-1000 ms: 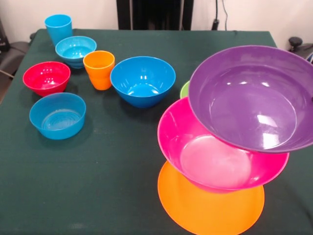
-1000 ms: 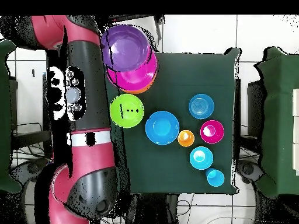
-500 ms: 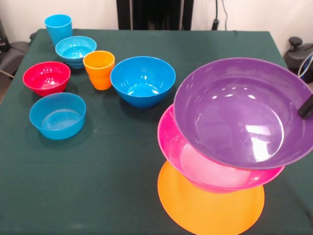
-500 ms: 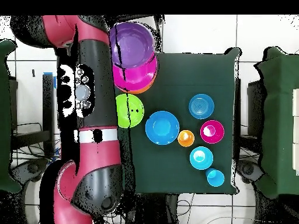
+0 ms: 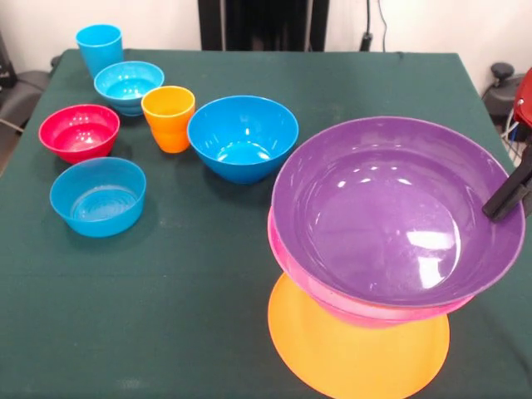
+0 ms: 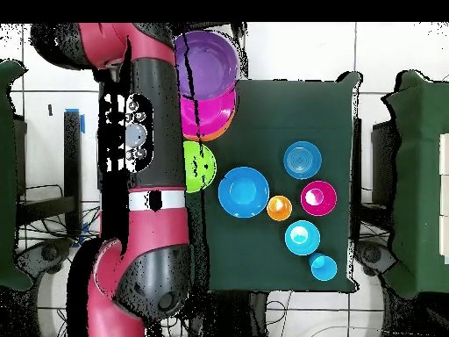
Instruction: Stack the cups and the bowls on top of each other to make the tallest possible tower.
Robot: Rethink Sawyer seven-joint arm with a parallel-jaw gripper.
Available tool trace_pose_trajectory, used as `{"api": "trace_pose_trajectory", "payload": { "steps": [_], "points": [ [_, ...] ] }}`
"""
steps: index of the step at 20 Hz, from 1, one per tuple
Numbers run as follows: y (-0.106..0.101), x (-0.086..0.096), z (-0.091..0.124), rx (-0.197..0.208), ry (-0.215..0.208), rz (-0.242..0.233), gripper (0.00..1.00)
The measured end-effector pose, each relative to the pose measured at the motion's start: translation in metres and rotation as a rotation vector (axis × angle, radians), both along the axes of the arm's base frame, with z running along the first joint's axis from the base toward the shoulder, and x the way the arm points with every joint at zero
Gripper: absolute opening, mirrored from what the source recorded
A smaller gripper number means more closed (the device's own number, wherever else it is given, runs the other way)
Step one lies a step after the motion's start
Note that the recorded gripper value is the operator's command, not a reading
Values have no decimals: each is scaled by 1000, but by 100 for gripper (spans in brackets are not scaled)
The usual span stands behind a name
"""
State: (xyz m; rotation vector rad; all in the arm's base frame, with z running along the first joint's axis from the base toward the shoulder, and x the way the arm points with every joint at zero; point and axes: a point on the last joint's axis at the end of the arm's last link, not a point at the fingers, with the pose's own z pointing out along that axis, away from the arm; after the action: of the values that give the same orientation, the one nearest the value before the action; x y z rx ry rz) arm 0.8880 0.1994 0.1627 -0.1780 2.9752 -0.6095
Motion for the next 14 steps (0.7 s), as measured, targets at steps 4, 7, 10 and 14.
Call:
{"api": "trace_pose_trajectory", "payload": {
  "steps": [4, 7, 10, 14],
  "points": [
    [-3, 3, 1, 9, -8, -4, 0],
    [-3, 4, 1, 11, -13, -2, 0],
    [-3, 4, 1, 11, -17, -1, 0],
    [-3, 4, 1, 11, -17, -1, 0]
  ]
}}
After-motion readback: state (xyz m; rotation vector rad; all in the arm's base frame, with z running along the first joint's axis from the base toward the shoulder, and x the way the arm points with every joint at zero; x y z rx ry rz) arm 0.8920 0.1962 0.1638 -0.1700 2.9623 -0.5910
